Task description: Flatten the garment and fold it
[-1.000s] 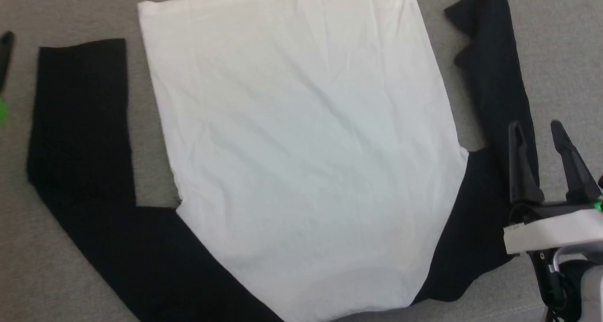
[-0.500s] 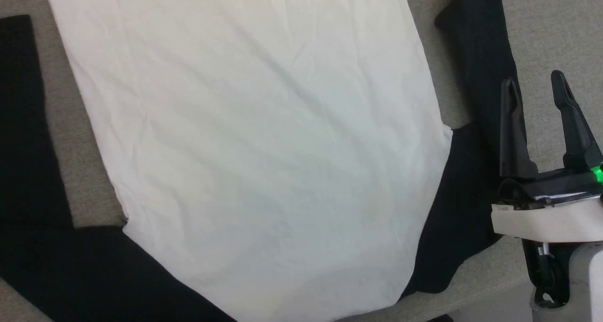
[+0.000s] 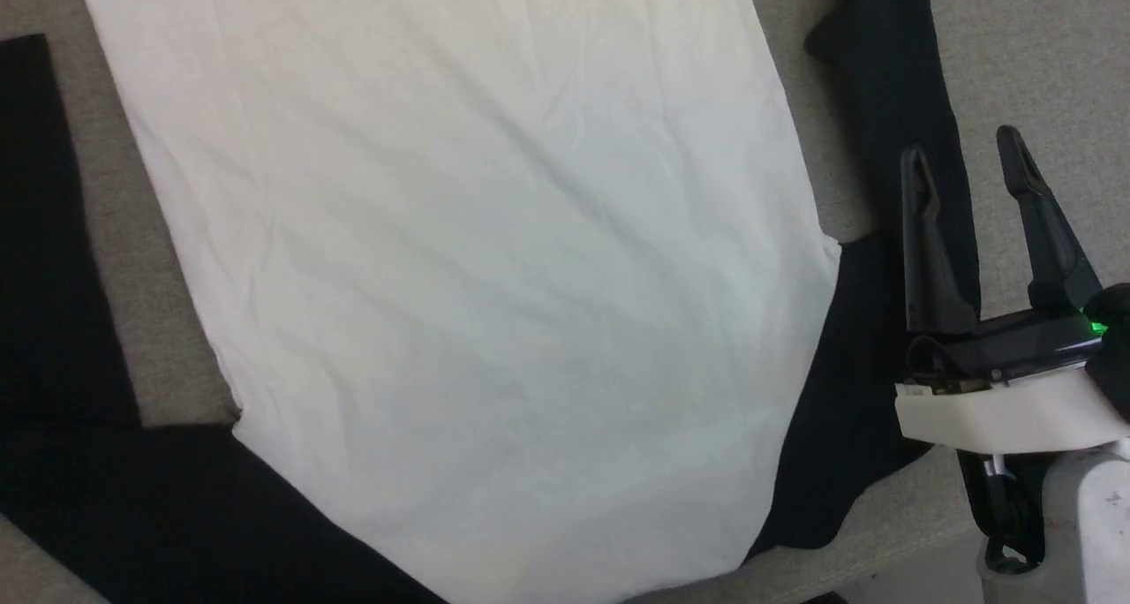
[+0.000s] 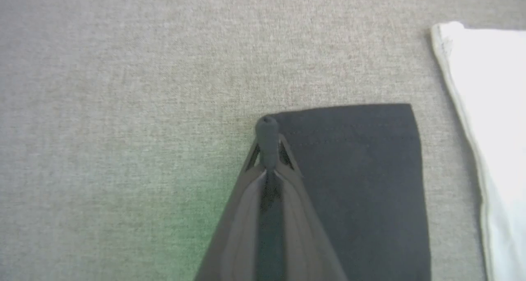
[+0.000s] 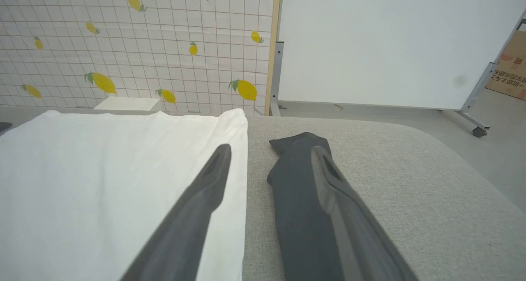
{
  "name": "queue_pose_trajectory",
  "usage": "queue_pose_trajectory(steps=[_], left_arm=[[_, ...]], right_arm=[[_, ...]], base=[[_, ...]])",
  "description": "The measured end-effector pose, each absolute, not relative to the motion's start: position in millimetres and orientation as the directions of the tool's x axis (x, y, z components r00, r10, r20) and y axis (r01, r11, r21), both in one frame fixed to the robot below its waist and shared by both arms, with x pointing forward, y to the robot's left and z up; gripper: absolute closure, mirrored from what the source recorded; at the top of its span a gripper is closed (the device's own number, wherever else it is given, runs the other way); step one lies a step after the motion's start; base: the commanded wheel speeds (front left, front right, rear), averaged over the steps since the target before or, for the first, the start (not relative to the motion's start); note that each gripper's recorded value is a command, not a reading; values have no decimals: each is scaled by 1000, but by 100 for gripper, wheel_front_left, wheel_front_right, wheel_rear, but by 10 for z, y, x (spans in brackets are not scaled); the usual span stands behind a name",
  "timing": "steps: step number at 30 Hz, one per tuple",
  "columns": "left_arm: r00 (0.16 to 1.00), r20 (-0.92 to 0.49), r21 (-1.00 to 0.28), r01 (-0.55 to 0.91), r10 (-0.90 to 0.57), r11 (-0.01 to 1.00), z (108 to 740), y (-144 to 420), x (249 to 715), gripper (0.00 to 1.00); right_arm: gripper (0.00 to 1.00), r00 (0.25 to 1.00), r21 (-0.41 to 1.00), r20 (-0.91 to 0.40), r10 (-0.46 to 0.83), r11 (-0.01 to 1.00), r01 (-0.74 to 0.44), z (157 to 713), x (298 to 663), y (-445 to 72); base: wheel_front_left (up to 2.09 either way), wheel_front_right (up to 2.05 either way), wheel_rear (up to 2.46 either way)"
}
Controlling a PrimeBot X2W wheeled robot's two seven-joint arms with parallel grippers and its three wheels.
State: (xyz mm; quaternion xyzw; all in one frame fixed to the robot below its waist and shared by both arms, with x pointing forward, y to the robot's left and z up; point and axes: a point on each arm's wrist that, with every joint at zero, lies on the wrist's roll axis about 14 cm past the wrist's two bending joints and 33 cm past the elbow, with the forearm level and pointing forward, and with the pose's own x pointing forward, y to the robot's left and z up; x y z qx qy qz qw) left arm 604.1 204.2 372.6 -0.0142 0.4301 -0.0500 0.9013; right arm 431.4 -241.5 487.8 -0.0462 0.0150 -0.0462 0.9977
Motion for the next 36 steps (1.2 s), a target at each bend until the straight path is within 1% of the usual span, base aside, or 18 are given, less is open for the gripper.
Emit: queue_pose_trajectory(steps=[5,9,14,18,20,23,24,27,31,36], left_arm=[[774,-627,-55,72,-90,996,4091,2087,6095,100],[867,-488,-64,86,-106,994,4507,2051,6026,100],[929,-340,-40,140,-145,989,5043,1939,5784,100],[951,-224,3,220,-213,976,5484,1637,5455,100],[949,-177,2,264,-260,965,5653,1440,5262,100],[929,-111,-36,351,-353,936,5864,1062,4934,100],[904,-77,-77,416,-422,906,5953,781,4705,100],[860,-53,-143,496,-507,857,5998,416,4431,100],[777,-80,-229,595,-624,771,5866,-86,4121,100],[672,-166,-268,674,-722,689,5524,-554,3935,100]], right_arm=[[0,996,-84,-5,-92,992,91,4987,4283,-2407],[0,995,-67,-6,-96,993,95,5054,4196,-2402],[0,996,-47,-5,-90,995,90,5155,4070,-2363],[0,996,-38,4,-92,995,92,5262,3939,-2360],[0,996,-32,10,-85,996,85,5317,3891,-2332],[0,997,-23,35,-65,998,66,5430,3853,-2267],[0,997,-15,58,-47,999,48,5520,3845,-2207],[0,996,-8,89,-16,1000,16,5631,3864,-2107],[0,994,1,108,24,1000,-25,5705,3891,-1977],[0,993,8,109,40,999,-41,5708,3910,-1935]], base=[[0,0,0],[0,0,0],[0,0,0],[0,0,0],[0,0,0],[0,0,0],[0,0,0],[0,0,0],[0,0,0],[0,0,0]])
